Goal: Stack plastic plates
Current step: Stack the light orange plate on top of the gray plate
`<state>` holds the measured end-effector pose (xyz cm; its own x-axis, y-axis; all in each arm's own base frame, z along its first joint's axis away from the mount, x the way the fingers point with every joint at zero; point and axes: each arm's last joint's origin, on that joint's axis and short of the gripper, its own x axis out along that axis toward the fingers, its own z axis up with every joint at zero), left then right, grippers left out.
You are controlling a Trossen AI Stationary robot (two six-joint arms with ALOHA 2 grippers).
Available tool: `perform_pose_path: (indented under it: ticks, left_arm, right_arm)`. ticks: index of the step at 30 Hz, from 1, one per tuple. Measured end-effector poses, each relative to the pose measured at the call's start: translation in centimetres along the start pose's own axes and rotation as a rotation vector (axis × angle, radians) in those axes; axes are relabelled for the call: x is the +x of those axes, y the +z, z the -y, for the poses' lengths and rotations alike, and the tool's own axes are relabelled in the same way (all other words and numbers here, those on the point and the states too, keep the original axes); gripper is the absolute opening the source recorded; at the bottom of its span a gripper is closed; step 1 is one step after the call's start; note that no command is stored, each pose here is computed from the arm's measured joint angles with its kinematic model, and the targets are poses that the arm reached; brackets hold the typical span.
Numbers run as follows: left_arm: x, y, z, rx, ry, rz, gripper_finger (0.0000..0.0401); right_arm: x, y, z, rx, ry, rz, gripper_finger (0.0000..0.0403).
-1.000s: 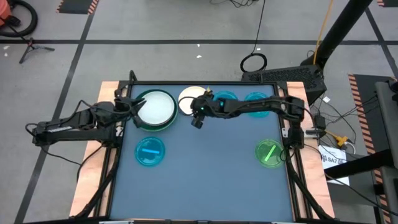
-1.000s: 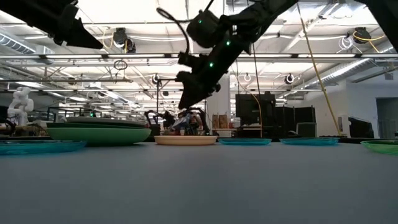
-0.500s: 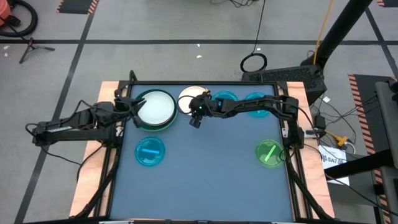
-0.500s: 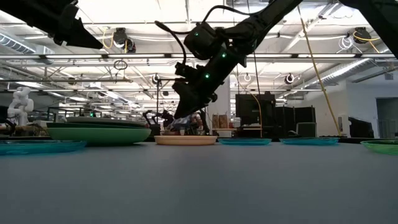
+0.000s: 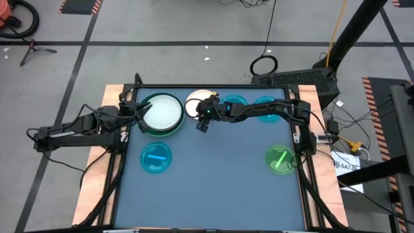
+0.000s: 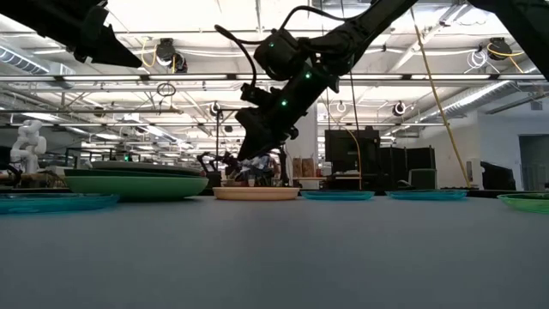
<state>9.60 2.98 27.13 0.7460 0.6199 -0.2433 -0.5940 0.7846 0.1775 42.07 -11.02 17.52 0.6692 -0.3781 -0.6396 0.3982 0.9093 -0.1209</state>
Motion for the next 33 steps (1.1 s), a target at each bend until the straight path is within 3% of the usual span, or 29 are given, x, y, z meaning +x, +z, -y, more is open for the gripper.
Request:
perform_pose_path:
  ticks: [18,33]
  left_arm:
    - [0.0,0.1,0.0,-0.007,0.000,0.006,0.0063]
    - [0.0,0.0,0.0,-0.028,-0.001,0.001,0.0063]
  right_arm:
    - [0.0,-0.1,-0.1,0.054,0.000,-0.001,0.0180]
    - [0.4,-2.7,-1.3,-0.020,-0.031,0.092,0.0180]
